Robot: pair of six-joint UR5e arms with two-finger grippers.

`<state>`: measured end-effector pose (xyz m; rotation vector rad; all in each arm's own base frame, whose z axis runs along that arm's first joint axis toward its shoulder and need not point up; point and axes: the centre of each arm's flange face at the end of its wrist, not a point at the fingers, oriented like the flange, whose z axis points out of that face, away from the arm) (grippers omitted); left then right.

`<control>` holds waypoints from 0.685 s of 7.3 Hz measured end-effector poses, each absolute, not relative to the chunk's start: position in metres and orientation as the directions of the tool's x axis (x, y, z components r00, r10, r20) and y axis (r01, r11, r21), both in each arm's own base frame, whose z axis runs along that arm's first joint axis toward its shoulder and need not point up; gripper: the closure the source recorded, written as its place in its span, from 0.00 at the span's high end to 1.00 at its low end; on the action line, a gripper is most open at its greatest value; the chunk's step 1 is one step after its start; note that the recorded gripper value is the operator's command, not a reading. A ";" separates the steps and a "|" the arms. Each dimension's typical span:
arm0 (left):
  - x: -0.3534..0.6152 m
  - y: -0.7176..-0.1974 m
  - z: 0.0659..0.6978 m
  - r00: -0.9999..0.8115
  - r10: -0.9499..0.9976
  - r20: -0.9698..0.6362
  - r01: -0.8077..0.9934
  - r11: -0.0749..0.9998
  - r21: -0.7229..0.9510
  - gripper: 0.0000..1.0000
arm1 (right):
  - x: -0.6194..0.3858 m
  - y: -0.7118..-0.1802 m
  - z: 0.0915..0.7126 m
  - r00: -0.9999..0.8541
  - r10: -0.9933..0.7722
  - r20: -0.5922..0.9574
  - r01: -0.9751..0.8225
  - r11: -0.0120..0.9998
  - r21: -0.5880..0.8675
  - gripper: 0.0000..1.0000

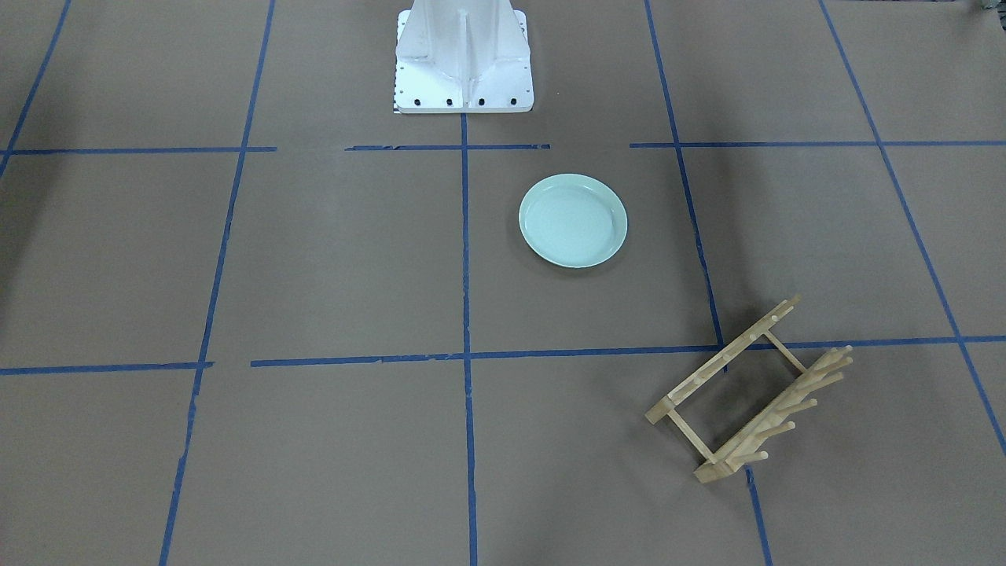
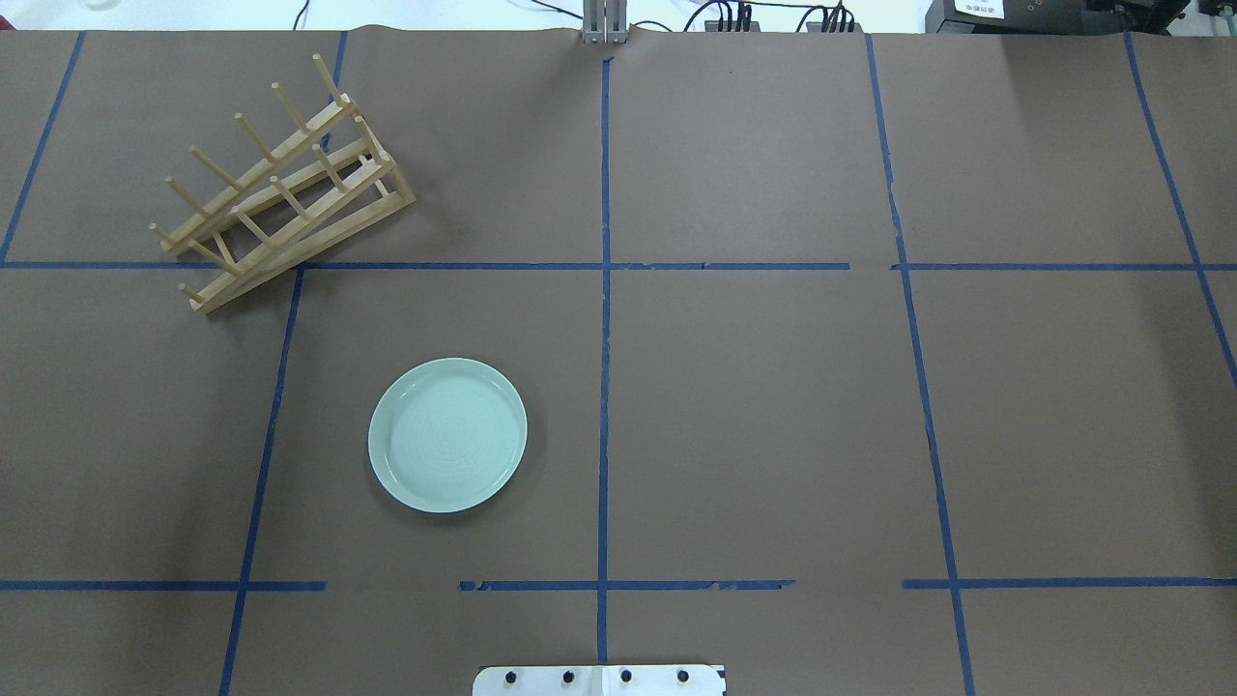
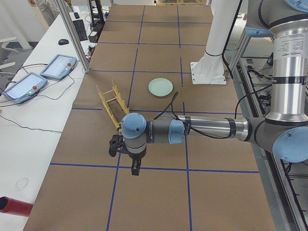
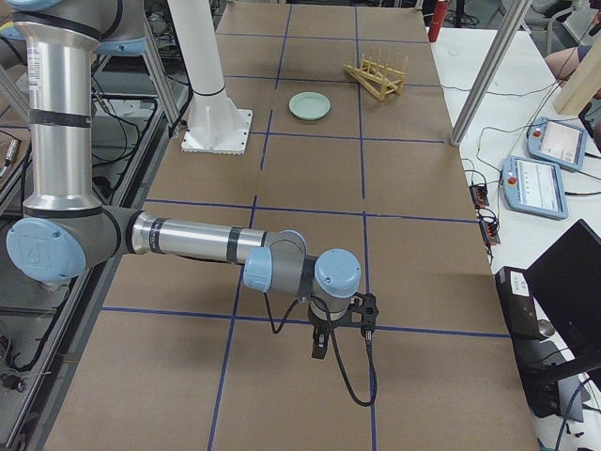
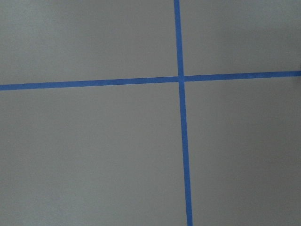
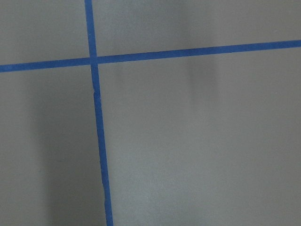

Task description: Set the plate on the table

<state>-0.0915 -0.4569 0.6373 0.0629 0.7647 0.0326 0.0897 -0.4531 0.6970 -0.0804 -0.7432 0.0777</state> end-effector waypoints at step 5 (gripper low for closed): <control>-0.092 -0.461 0.637 0.725 0.049 -0.687 -0.008 0.998 0.063 1.00 | 0.090 -0.453 0.697 0.734 0.099 0.672 -0.042 0.994 -0.101 1.00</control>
